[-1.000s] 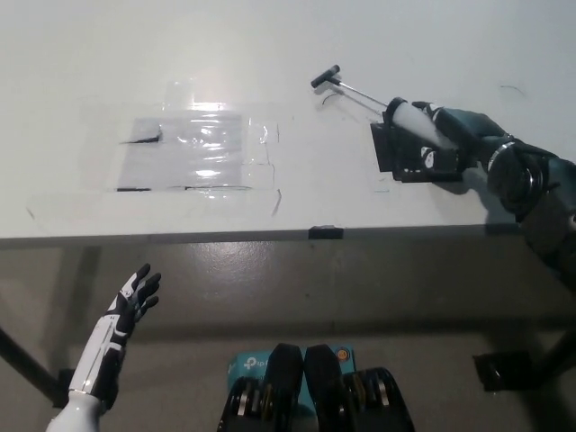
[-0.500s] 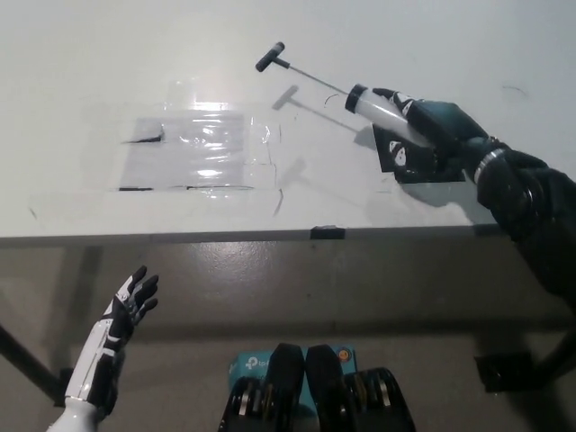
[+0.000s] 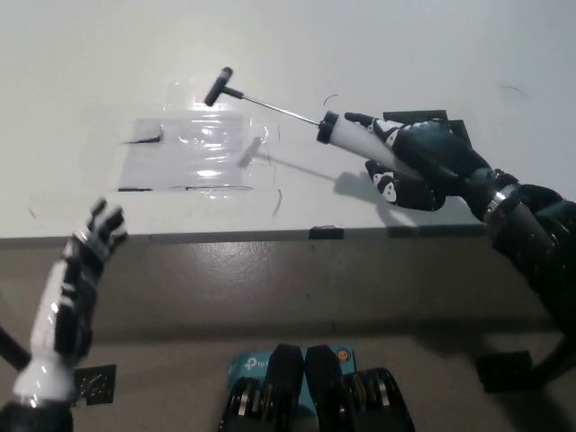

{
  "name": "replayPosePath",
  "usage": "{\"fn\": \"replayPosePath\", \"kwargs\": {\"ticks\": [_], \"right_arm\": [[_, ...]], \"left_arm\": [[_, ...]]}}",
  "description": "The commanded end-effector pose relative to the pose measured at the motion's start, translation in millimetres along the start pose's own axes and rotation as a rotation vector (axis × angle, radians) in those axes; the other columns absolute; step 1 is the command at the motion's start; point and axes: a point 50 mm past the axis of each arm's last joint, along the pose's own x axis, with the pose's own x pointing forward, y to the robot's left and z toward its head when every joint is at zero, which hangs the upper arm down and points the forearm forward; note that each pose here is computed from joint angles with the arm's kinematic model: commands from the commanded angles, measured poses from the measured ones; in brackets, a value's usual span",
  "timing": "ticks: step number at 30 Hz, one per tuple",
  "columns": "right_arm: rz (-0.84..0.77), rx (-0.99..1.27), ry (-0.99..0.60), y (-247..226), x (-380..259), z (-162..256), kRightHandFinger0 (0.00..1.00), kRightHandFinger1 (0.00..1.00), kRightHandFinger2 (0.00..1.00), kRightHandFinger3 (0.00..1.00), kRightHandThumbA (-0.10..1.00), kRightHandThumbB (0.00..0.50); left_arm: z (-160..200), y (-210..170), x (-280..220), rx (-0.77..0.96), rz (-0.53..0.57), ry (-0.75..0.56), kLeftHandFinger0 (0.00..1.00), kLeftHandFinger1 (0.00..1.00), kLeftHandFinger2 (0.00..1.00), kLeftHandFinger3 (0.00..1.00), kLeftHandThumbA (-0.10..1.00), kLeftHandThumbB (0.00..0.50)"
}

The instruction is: The robot uses right hand to pick up a small white air pumper and uses its left hand to compress it, and then puts it on the desk

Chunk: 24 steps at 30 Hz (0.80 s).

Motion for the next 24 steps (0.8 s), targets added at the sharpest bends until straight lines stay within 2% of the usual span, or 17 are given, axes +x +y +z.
{"fn": "replayPosePath", "kwargs": {"ticks": [1, 2, 4, 8, 11, 12, 20, 22, 24], "right_arm": [[-0.004, -0.007, -0.066, -27.9, -11.3, 22.2, 0.06, 0.55, 0.88, 0.94, -0.10, 0.121], [0.001, -0.002, -0.080, -25.6, -14.3, 25.6, 0.05, 0.55, 0.87, 0.94, -0.10, 0.107], [0.007, 0.003, -0.088, -22.0, -18.4, 35.2, 0.05, 0.54, 0.84, 0.93, -0.10, 0.129], [0.023, 0.027, -0.097, -11.3, -31.0, 48.8, 0.07, 0.57, 0.85, 0.97, -0.10, 0.128], [0.034, 0.016, -0.107, -14.3, -34.3, 55.5, 0.09, 0.60, 0.88, 1.00, -0.10, 0.135], [0.030, 0.019, -0.130, -14.1, -36.3, 59.5, 0.10, 0.61, 0.89, 1.00, -0.10, 0.135], [0.040, 0.040, -0.155, -5.5, -53.1, 76.9, 0.07, 0.58, 0.85, 0.96, -0.10, 0.136], [0.053, 0.034, -0.159, -5.7, -55.8, 78.4, 0.08, 0.59, 0.86, 0.95, -0.10, 0.119], [0.050, 0.037, -0.168, -7.5, -54.2, 79.0, 0.07, 0.57, 0.85, 0.94, -0.10, 0.133]], "left_arm": [[23.5, 17.5, 36.1, -0.027, 0.054, -0.081, 1.00, 1.00, 1.00, 1.00, 1.00, 0.061], [23.7, 18.2, 40.6, -0.037, 0.057, -0.077, 1.00, 1.00, 1.00, 1.00, 1.00, 0.073], [23.3, 20.9, 53.4, -0.042, 0.067, -0.078, 1.00, 1.00, 1.00, 1.00, 1.00, 0.112], [22.3, 21.8, 69.5, -0.013, 0.068, -0.088, 1.00, 1.00, 1.00, 1.00, 1.00, 0.160], [27.0, 20.0, 88.4, 0.003, 0.058, -0.104, 1.00, 1.00, 1.00, 1.00, 1.00, 0.145], [31.7, 19.7, 98.9, -0.008, 0.058, -0.110, 1.00, 1.00, 1.00, 1.00, 1.00, 0.162], [43.4, 18.8, 110.9, 0.036, 0.027, -0.132, 1.00, 1.00, 1.00, 1.00, 1.00, 0.163], [46.4, 18.5, 112.8, 0.009, 0.022, -0.135, 1.00, 1.00, 1.00, 1.00, 1.00, 0.165], [49.6, 18.5, 116.1, 0.022, 0.014, -0.147, 1.00, 1.00, 1.00, 1.00, 1.00, 0.164]]}}
